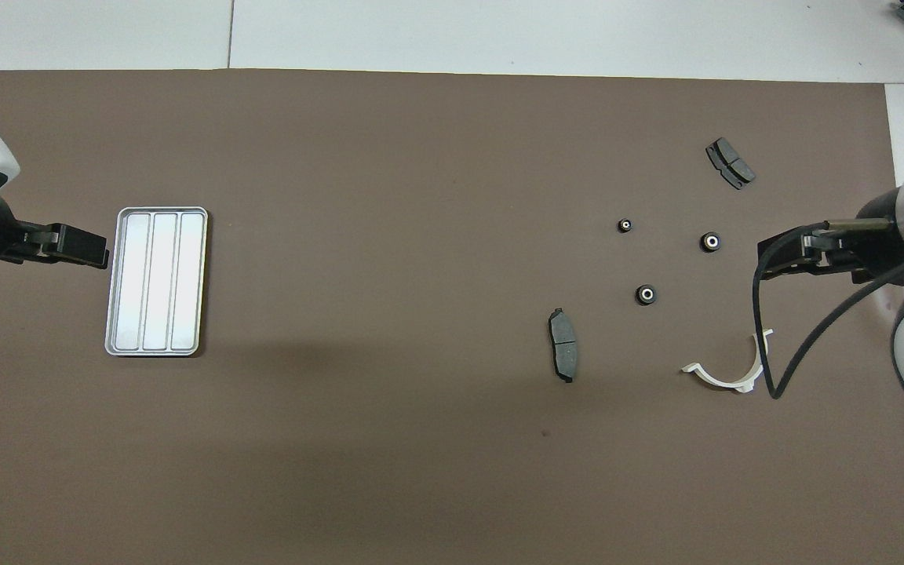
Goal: Pick bearing gear from pile to tray
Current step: 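Move the right gripper toward the small black bearings, then grasp a small black bearing with the right gripper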
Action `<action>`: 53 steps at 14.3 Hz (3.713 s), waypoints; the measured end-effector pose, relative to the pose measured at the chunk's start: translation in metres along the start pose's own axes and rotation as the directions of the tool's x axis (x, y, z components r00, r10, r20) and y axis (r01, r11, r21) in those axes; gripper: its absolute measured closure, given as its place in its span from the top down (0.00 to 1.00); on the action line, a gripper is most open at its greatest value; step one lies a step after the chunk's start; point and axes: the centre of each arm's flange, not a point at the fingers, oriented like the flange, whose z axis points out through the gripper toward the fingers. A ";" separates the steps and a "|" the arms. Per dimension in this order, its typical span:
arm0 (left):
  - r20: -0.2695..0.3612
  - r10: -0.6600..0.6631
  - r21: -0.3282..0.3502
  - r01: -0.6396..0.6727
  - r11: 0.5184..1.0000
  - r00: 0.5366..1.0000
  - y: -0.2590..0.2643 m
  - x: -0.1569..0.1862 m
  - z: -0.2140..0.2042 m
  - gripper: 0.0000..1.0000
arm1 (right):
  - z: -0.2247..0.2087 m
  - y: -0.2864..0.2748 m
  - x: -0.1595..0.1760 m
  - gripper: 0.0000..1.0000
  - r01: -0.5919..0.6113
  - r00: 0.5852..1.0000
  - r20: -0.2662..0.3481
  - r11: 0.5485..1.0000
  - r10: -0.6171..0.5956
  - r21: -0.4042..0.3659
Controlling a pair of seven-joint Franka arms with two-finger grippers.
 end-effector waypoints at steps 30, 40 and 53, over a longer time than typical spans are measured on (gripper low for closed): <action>0.000 0.000 0.000 0.000 1.000 1.000 0.000 0.000 0.000 1.00 | 0.257 -0.016 0.041 1.00 0.032 0.994 -0.103 0.999 -0.028 0.034; 0.000 0.000 0.000 0.000 1.000 1.000 0.000 0.000 0.000 1.00 | 0.323 -0.038 0.020 0.91 0.075 0.990 -0.121 0.996 -0.069 0.042; 0.000 0.000 0.000 0.000 1.000 1.000 0.000 0.000 0.000 1.00 | 0.329 -0.043 0.019 0.40 0.085 0.987 -0.139 0.995 -0.077 0.046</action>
